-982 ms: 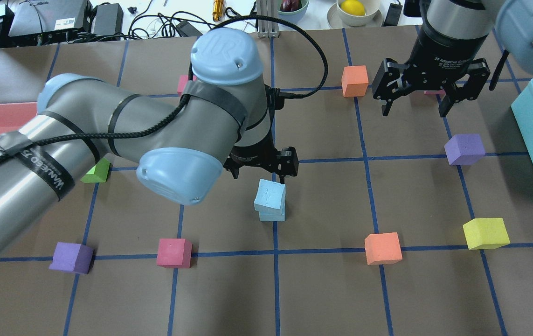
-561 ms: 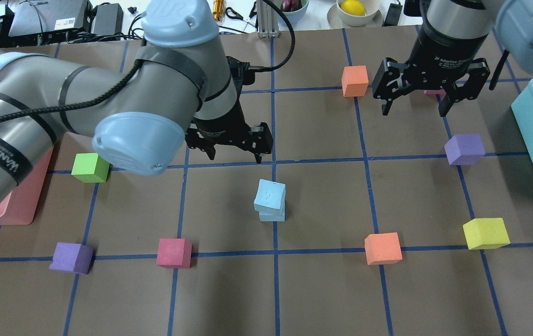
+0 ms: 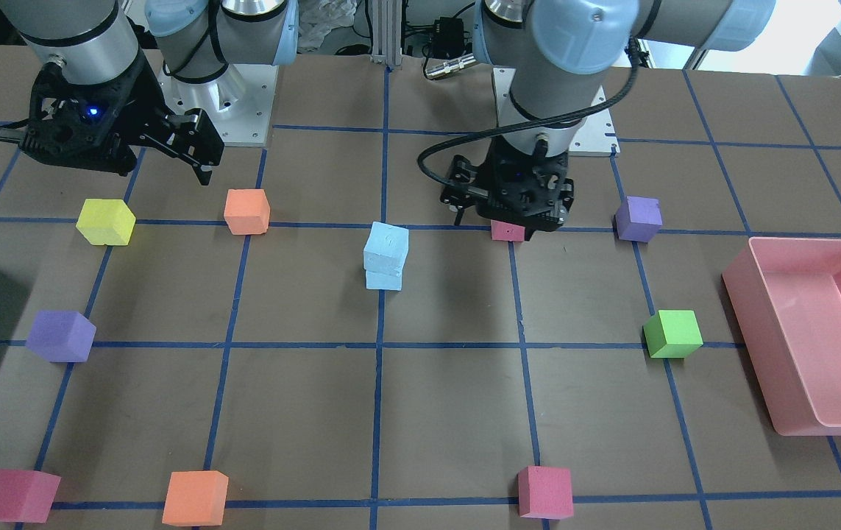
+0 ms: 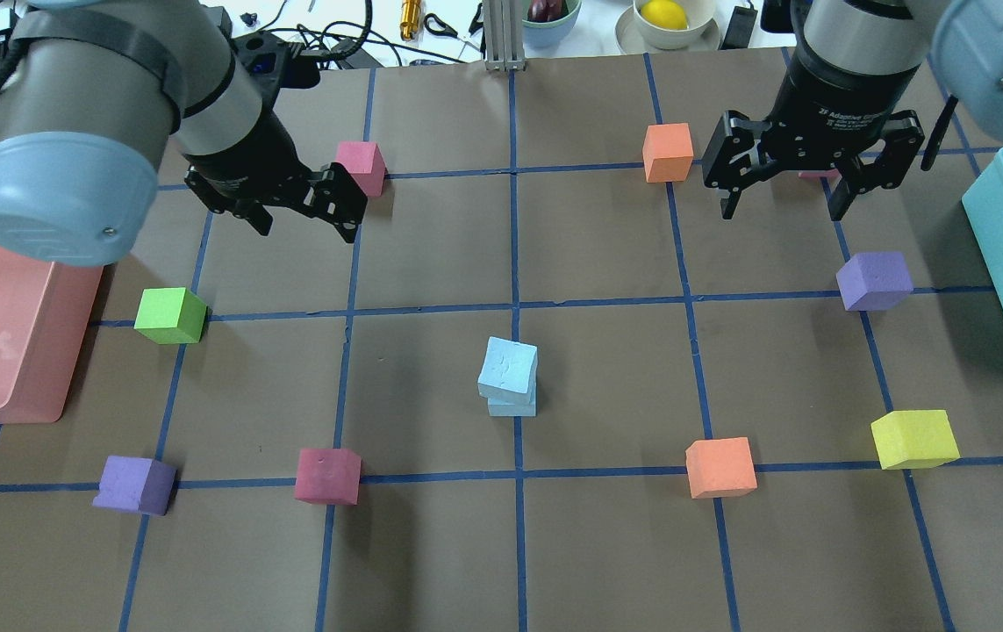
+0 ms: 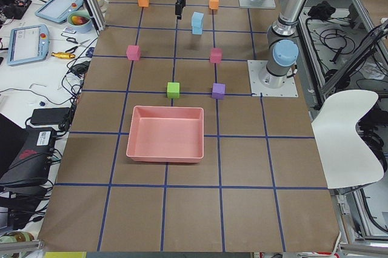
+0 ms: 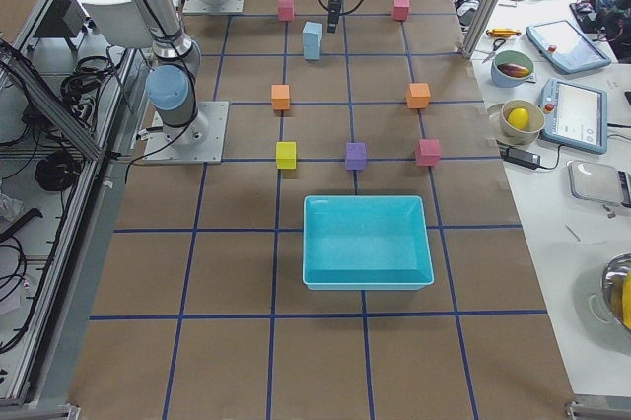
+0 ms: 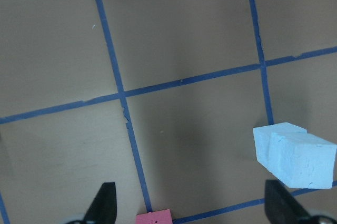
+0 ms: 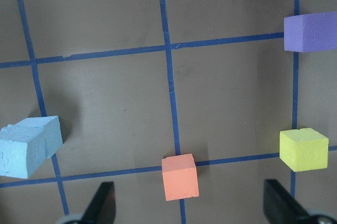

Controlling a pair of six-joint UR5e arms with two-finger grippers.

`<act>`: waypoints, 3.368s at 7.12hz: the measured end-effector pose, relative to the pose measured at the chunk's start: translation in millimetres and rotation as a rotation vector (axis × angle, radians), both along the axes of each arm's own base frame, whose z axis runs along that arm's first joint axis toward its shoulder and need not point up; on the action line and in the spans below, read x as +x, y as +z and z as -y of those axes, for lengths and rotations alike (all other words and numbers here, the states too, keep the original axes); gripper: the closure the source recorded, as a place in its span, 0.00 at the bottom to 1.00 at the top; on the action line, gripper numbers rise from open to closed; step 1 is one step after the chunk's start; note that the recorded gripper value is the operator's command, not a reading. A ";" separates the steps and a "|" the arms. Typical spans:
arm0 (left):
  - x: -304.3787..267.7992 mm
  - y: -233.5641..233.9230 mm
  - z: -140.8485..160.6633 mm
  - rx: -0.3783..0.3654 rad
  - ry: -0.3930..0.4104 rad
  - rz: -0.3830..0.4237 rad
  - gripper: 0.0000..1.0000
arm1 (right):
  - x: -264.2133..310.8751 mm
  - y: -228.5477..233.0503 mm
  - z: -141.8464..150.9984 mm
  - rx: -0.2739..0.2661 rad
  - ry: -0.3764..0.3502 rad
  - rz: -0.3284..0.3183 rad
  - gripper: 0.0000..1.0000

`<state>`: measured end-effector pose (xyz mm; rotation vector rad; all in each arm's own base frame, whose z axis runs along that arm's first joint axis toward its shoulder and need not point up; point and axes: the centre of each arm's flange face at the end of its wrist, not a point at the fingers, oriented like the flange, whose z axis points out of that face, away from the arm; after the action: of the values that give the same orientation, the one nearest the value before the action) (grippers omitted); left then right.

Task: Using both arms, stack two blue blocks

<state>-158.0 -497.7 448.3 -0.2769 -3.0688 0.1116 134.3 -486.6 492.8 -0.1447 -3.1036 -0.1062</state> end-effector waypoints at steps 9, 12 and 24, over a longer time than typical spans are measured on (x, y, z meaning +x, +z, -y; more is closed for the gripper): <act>41.6 44.2 -28.6 -0.052 0.038 0.076 0.00 | 1.2 7.6 6.9 -0.068 -0.003 0.011 0.00; 43.0 24.4 -27.1 -0.006 0.039 0.076 0.00 | 1.2 7.4 6.7 -0.068 -0.003 0.012 0.00; 44.6 19.1 -48.7 0.004 0.040 0.075 0.00 | 1.2 5.4 7.9 -0.066 -0.002 0.011 0.00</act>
<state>-113.4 -449.1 467.3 -0.2249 -3.1497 0.0995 135.5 -494.4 498.2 -0.1489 -3.1198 -0.0040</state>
